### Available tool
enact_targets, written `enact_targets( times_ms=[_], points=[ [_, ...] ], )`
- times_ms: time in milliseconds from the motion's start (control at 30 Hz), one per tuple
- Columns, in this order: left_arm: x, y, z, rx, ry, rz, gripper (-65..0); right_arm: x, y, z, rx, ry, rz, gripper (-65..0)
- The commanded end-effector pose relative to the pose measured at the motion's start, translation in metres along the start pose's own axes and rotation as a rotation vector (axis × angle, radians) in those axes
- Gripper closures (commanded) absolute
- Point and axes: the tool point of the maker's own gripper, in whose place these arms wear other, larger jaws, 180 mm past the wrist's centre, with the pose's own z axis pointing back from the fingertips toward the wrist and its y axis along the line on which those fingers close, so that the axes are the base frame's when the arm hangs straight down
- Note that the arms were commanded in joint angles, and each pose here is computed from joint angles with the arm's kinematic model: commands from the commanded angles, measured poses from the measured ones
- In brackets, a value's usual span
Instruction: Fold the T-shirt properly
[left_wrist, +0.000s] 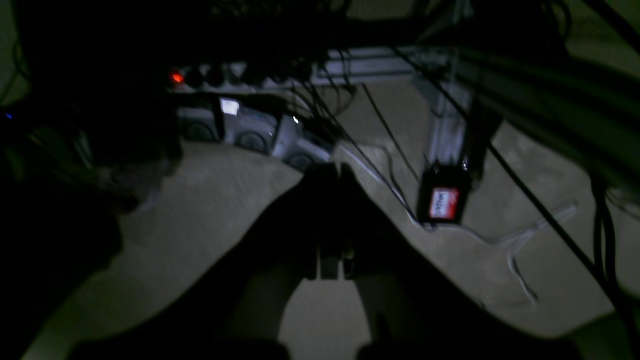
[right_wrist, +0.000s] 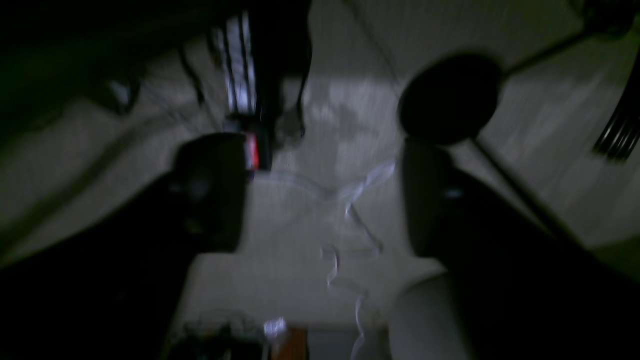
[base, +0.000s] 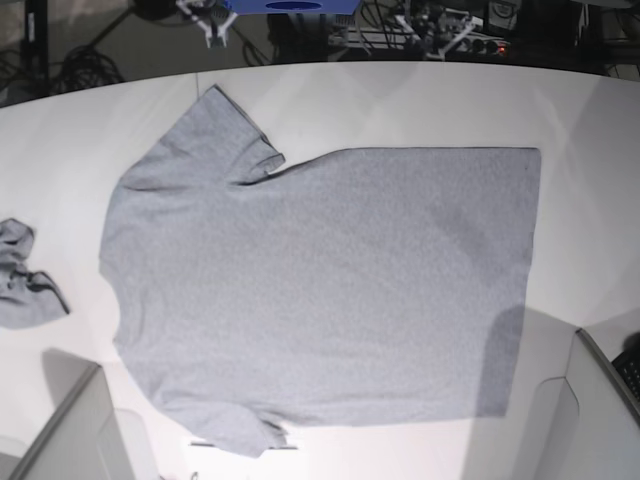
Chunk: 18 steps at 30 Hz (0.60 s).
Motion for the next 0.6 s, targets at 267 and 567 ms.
enact_targets(
  times_ms=[267, 567],
  points=[
    [-0.03, -0.002, 0.003, -0.002, 0.049, -0.001, -24.2, 0.003, -0.004, 0.0, -0.01, -0.015, 0.005, 0.0],
    [-0.041, -0.002, 0.005, -0.005, 0.063, -0.004, -32.1, -0.004, -0.004, 0.001, -0.01, -0.004, 0.005, 0.0]
  ],
)
